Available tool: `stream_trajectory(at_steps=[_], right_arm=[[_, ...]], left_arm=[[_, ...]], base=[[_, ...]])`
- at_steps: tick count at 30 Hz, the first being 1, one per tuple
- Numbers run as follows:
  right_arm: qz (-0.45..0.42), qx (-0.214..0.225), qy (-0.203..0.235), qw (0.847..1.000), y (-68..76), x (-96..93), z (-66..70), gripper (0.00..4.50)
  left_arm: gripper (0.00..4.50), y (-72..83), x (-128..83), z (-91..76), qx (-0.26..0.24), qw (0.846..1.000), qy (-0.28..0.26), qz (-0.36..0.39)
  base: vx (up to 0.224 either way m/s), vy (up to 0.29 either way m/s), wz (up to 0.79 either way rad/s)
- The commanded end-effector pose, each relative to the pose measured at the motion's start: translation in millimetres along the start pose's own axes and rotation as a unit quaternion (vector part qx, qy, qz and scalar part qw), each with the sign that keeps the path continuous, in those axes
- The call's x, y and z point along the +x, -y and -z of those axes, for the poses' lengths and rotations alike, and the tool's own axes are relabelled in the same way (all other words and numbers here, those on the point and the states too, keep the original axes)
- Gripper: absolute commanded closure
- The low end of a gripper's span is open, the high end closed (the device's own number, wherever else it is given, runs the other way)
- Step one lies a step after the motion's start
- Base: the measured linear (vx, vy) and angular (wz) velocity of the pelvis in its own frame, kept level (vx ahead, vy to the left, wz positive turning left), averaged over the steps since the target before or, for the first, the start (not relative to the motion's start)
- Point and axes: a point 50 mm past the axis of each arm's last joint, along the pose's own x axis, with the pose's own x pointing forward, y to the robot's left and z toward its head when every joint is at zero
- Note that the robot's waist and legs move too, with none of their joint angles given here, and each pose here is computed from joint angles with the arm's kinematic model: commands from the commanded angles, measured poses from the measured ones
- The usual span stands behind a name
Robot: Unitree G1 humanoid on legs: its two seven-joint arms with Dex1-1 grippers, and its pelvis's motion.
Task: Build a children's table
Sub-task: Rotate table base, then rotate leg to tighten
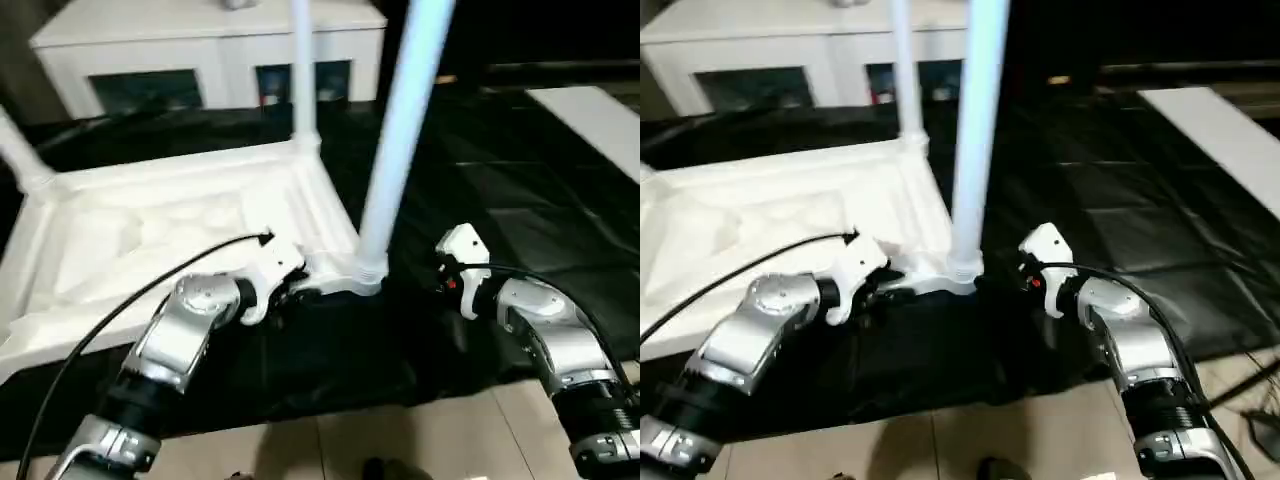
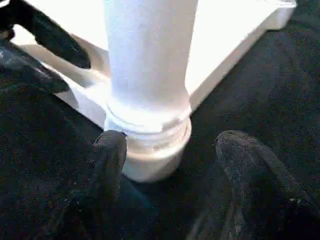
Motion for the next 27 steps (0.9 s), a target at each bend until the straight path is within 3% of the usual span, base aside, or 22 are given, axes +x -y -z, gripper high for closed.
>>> stream_trajectory(at_steps=[1, 11, 19, 27], right_arm=[[-0.005, -0.009, 0.012, 1.0, 1.7, 0.0, -5.7, 1.29], [-0.016, -0.015, 0.012, 1.0, 1.4, -1.8, -6.5, 1.29], [-0.017, -0.015, 0.017, 1.0, 3.0, -4.0, -7.8, 1.29], [-0.024, -0.016, 0.028, 0.999, 7.2, -8.4, -11.4, 1.29]], left_arm=[[2.5, -4.0, 0.5, -6.6, 0.016, 1.0, 0.013, 0.008], [2.5, -9.2, 6.4, 2.1, 0.051, 0.997, -0.03, 0.041], [3.18, -11.8, 0.2, 8.9, 0.028, 0.998, -0.036, 0.042], [3.61, -2.3, -2.2, 14.5, 0.025, 0.995, -0.036, 0.088]], base=[[0.0, 0.0, 0.0], [0.0, 0.0, 0.0], [0.0, 0.0, 0.0], [0.0, 0.0, 0.0]])
